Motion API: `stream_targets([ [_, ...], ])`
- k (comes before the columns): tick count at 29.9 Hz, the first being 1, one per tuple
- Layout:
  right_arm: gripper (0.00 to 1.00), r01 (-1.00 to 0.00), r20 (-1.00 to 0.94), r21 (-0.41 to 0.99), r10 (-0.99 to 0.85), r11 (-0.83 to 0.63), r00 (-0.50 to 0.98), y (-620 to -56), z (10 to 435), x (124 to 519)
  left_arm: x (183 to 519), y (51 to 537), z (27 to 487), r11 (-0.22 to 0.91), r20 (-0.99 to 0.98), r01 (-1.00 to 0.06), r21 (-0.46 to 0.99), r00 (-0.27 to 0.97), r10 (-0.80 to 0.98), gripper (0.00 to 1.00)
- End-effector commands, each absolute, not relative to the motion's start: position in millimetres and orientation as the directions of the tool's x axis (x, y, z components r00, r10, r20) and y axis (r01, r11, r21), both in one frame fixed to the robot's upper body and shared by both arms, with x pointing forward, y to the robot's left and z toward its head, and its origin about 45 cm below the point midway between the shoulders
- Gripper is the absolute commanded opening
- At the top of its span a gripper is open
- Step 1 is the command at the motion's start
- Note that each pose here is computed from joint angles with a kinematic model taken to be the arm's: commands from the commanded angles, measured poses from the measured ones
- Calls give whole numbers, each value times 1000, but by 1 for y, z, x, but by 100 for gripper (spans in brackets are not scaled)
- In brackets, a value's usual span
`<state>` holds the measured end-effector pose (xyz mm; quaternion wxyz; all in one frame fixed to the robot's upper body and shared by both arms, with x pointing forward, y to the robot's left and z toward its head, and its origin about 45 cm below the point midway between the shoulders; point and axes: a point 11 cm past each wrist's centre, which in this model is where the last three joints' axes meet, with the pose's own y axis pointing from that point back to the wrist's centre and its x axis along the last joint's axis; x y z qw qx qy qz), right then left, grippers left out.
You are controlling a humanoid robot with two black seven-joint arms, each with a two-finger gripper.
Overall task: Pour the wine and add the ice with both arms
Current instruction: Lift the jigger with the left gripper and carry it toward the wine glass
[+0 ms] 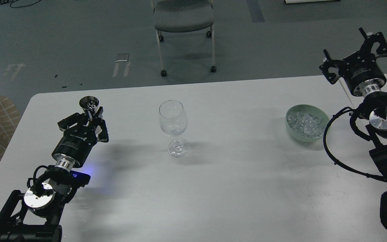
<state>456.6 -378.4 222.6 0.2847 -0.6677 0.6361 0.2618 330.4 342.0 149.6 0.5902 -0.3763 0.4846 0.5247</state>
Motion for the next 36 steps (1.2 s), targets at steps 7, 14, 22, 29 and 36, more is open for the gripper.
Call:
stream_targets([
  [7,100,-999,-706,-38,-707,-22,42,-384,220,453,332,360,160,173,-953,-983,66,-11,302,0],
  [14,100,-999,-705,-43,-708,-22,46,-384,222,455,341,338,180,241,-957,-970,17,55,285,0],
  [22,100,-999,-704,-40,-708,-22,44,-385,222,454,346,294,177,353,-960,-934,46,57,276,0],
  [29,100,-999,-705,-34,-709,-20,38,-386,219,453,353,274,179,404,-962,-911,78,38,271,0],
  [36,100,-999,-704,-42,-708,-21,45,-385,223,455,356,266,181,415,-966,-908,63,50,255,0],
])
